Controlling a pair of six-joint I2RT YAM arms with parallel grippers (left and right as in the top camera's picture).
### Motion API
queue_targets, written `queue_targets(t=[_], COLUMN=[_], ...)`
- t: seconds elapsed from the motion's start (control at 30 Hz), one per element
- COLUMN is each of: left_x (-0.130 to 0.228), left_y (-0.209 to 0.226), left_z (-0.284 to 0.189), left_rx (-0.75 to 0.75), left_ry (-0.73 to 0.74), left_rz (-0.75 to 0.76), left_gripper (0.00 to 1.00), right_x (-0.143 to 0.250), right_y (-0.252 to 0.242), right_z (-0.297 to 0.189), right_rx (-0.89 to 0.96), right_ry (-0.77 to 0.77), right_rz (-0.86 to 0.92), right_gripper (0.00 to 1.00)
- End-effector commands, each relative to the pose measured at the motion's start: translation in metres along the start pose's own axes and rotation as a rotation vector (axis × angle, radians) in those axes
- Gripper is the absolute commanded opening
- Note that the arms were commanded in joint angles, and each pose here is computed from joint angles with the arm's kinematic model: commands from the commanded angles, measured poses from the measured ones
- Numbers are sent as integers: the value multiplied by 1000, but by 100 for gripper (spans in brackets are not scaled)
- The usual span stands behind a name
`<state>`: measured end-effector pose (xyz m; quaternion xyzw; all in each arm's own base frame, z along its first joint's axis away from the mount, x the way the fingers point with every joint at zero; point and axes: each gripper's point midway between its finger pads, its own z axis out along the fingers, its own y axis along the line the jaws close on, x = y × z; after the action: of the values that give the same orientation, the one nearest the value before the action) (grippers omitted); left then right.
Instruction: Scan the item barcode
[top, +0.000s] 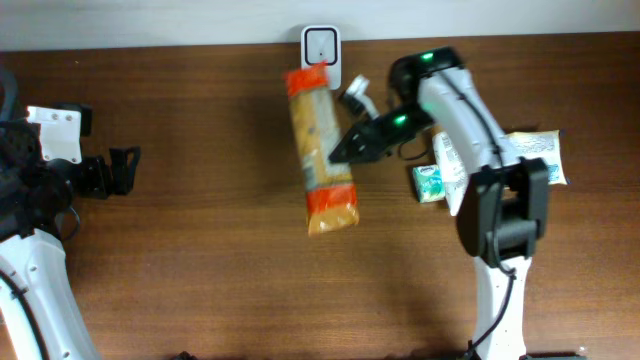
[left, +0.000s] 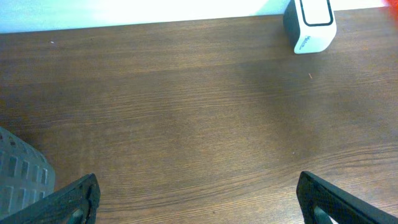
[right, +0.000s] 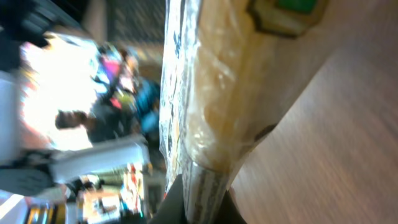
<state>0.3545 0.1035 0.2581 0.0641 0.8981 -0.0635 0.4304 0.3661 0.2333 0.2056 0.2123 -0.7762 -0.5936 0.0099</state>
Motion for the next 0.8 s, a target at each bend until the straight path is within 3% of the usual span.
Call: queue_targets(t=[0.0, 0.27, 0.67, 0.77], left_x=[-4, -4, -4, -4], left_y=[-1, -1, -1, -1], left_z=[-2, -2, -2, -2], left_rx=[6, 6, 6, 6], left_ry=[-15, -15, -15, -15], left_rz=[20, 20, 20, 20], left_gripper=[99, 99, 99, 99], right_x=[-31, -13, -3, -2], right_y=[74, 131, 155, 129], right_z=[-67, -154, -154, -134], right_rx=[-172, -53, -27, 123], right_ry=[-293, -497, -501, -385], right_rz=[-210, -392, -472, -482], right_gripper=[4, 4, 4, 4])
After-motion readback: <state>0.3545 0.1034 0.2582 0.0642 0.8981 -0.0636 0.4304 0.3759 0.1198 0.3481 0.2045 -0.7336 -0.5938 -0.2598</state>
